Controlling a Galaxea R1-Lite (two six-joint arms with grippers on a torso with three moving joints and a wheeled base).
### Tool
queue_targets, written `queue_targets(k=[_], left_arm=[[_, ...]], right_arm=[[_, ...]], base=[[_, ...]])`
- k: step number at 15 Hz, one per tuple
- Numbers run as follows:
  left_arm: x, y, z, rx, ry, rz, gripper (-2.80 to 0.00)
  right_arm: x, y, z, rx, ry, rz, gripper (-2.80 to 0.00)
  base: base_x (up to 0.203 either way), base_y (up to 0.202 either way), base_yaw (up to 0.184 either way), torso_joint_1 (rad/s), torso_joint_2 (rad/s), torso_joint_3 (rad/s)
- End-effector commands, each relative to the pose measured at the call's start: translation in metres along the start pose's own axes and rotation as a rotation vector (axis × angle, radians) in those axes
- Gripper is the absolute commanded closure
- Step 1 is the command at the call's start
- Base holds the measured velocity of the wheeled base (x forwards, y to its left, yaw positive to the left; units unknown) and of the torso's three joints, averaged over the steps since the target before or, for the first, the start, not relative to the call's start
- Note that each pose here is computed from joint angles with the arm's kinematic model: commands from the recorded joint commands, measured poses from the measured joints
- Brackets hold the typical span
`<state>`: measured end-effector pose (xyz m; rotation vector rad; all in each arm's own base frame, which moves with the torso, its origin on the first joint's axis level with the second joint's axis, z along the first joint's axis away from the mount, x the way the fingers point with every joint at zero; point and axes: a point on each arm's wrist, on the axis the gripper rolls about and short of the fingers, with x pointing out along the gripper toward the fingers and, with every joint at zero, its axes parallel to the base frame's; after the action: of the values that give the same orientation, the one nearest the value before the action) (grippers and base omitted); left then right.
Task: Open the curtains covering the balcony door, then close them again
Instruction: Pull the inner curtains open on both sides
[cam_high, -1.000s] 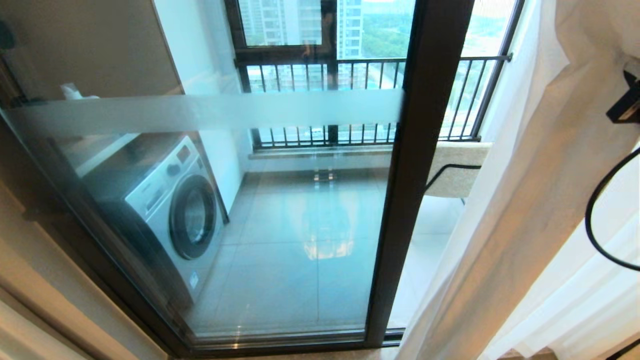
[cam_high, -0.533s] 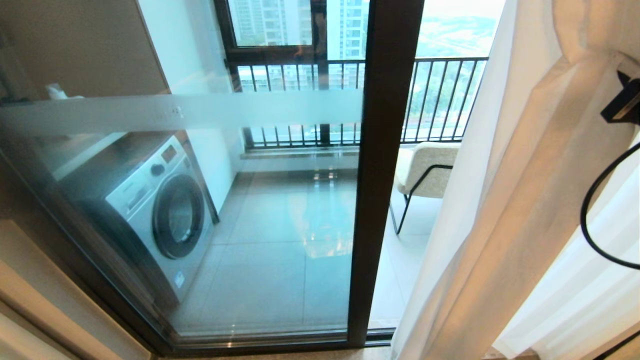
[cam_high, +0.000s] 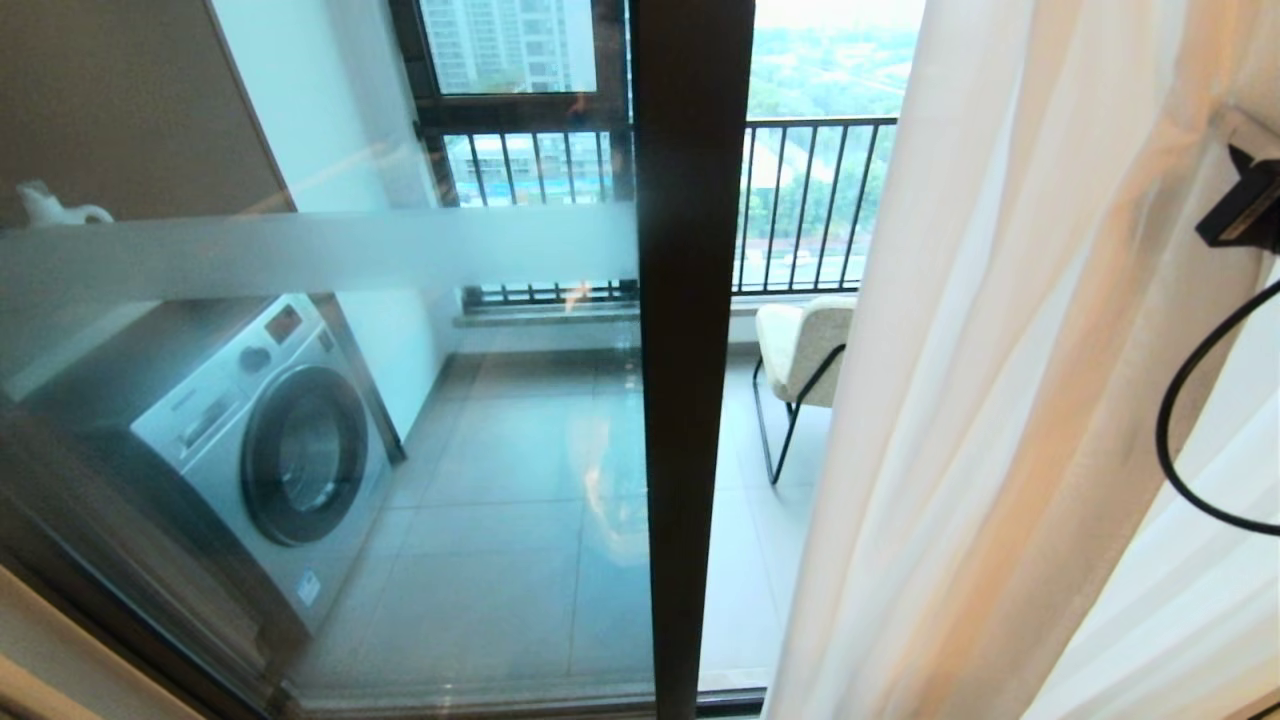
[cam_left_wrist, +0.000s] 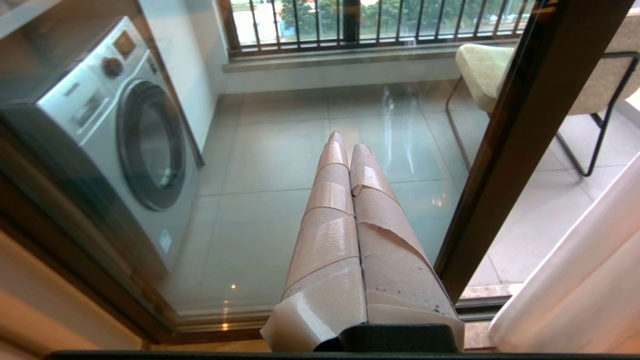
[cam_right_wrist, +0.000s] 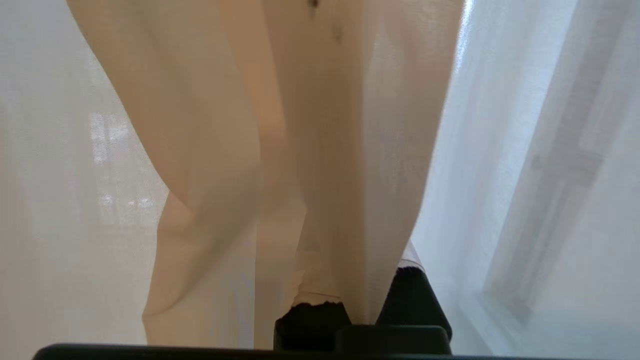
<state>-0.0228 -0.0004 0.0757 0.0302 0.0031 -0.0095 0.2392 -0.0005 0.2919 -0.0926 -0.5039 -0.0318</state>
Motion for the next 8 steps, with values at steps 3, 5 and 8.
queue_targets(k=[3,5,8], left_arm=[[0.0000,0.0000,-0.0001,0.000,0.000,0.000,0.00],[0.0000,0.0000,-0.0001,0.002,0.000,0.000,0.00],[0.0000,0.0000,-0.0002,0.004,0.001,0.000,0.00]], right_arm=[[0.0002,-0.0004,0.0043,0.001,-0.020,-0.002,0.00],[-0.0041,0.0001,0.0062,0.002,-0.020,0.001,0.00],[-0.0065,0.0015,0.0027,0.003,-0.005,0.006,0.00]], base=[[0.181,-0.181,0.001,0.009,0.00,0.004],[0.093,-0.113,0.014,0.008,0.00,0.005],[0.003,-0.021,0.002,0.004,0.00,-0.001]])
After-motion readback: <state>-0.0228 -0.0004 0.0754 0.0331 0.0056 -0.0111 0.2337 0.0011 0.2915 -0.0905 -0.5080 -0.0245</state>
